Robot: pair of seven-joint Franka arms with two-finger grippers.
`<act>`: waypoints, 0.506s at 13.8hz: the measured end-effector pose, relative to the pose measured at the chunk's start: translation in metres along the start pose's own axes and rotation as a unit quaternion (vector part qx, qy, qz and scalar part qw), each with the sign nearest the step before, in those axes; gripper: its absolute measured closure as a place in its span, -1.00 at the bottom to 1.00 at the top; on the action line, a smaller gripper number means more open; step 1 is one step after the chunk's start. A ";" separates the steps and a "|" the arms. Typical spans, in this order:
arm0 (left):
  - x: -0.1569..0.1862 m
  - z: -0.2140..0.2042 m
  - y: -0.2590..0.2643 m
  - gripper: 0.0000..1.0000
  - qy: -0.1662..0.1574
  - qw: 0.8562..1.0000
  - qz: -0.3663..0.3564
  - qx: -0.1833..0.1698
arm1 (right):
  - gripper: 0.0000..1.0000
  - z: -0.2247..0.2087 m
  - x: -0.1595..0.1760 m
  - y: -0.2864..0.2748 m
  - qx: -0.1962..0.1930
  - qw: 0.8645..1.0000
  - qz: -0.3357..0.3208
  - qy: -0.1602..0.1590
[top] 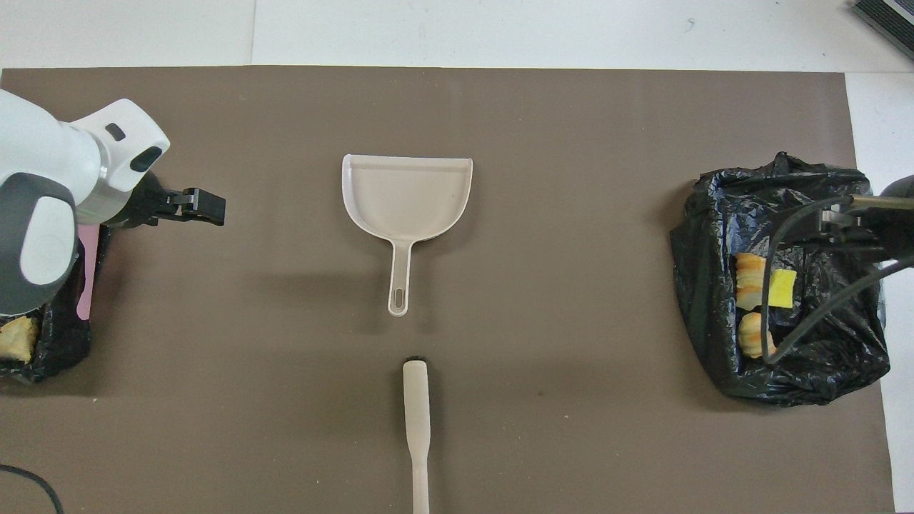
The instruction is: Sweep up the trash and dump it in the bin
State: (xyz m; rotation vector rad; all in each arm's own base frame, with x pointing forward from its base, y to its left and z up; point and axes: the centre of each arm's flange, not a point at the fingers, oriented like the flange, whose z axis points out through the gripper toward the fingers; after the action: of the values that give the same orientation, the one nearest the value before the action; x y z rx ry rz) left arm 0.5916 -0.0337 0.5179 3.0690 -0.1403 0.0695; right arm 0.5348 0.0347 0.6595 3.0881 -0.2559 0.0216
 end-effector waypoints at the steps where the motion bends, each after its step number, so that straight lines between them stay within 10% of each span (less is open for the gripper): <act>1: -0.001 -0.005 -0.004 -1.00 0.003 1.000 -0.001 0.001 | -1.00 0.000 0.000 0.000 0.000 1.000 0.000 0.000; 7: -0.011 -0.068 -0.005 -1.00 -0.012 0.999 0.014 0.030 | -1.00 0.000 0.000 -0.001 0.000 1.000 -0.001 0.000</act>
State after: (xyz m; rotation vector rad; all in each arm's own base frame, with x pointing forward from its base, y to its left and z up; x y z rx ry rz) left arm 0.5777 -0.0234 0.5845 3.1297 -0.1865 0.0379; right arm 0.5347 0.0353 0.6595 3.0891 -0.2541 0.0214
